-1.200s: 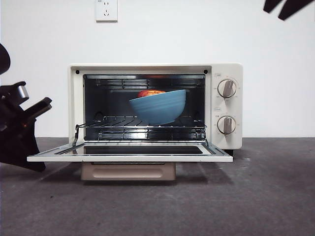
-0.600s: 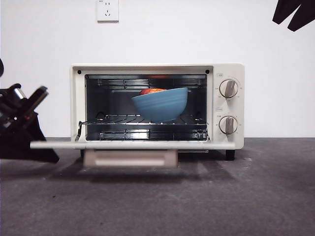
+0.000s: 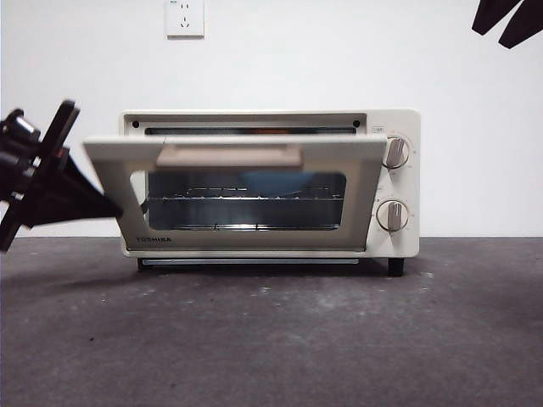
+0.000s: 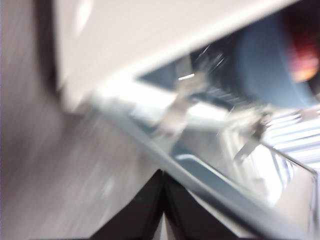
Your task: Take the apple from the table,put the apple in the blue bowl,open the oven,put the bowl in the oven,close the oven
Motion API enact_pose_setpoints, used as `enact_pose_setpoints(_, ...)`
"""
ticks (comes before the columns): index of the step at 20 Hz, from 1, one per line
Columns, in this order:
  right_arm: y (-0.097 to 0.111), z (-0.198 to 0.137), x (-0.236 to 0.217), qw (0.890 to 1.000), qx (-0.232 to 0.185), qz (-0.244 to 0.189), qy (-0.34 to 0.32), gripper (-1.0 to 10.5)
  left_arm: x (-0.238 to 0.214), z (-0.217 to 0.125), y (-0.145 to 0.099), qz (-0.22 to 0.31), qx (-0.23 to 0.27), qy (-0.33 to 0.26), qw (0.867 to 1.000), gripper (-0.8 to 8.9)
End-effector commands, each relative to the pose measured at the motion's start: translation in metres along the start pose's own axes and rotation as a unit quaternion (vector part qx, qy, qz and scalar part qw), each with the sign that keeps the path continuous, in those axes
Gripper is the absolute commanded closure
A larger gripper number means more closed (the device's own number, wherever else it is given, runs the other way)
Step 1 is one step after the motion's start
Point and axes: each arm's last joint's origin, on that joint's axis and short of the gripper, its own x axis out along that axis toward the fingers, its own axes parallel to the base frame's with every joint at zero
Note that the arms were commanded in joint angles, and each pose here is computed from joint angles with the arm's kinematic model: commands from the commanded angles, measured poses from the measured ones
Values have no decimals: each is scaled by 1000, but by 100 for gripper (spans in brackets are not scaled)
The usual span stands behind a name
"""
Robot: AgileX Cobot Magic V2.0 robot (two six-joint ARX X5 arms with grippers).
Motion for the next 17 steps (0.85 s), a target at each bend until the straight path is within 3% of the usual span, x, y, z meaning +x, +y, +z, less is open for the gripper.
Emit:
enact_pose_setpoints(1,2,3,-1,1000,6,5,-6,794,1,12,-7,-26,4,-31,999,807)
enact_pose_setpoints(7,2,3,-1,1000,6,5,-6,794,0,19,-10,-20,17,-65,998,807)
enact_pose_setpoints(17,2,3,-1,1000,5,5,-6,794,3,15,-17,-30,19,-41,999,806)
